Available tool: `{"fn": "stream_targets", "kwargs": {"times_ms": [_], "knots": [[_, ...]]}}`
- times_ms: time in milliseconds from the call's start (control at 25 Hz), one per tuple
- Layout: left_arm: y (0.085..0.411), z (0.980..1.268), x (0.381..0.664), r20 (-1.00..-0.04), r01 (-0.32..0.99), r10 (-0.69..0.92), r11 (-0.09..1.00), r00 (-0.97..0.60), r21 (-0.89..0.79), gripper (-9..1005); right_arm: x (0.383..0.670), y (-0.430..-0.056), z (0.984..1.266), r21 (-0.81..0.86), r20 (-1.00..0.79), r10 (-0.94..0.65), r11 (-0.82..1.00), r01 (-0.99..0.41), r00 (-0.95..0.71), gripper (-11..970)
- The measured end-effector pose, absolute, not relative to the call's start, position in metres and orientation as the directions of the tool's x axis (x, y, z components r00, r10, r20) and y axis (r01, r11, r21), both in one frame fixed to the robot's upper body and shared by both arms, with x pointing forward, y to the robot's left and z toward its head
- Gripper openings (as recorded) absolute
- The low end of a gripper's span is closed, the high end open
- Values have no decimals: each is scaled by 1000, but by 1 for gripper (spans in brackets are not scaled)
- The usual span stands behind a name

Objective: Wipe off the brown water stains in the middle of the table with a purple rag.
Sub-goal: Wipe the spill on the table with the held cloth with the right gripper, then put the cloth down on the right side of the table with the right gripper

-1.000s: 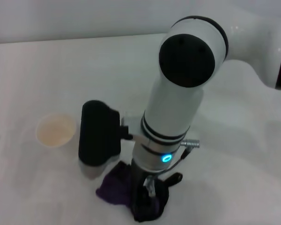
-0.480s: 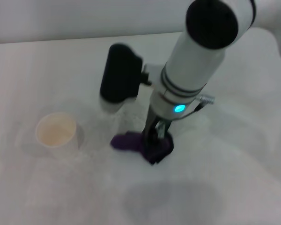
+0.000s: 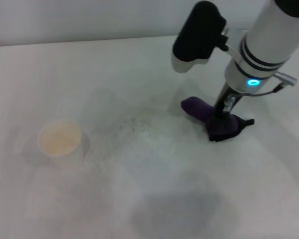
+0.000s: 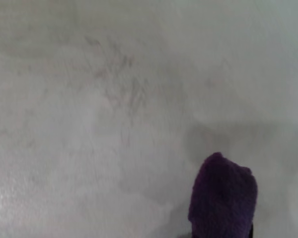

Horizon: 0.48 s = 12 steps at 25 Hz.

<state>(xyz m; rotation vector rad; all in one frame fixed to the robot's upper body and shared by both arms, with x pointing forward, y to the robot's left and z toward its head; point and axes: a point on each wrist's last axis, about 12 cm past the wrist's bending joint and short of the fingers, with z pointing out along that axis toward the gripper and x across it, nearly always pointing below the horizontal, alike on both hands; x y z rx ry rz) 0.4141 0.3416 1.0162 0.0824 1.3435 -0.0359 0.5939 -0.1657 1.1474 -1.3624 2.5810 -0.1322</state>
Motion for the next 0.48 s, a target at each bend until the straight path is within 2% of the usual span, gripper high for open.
{"fn": "stream_targets", "kwargs": {"times_ms": [480], "knots": [[338, 1021, 426, -968, 95, 19, 994, 249, 44, 880, 588, -194, 1128, -141, -164, -791, 610, -780, -589, 136]]}}
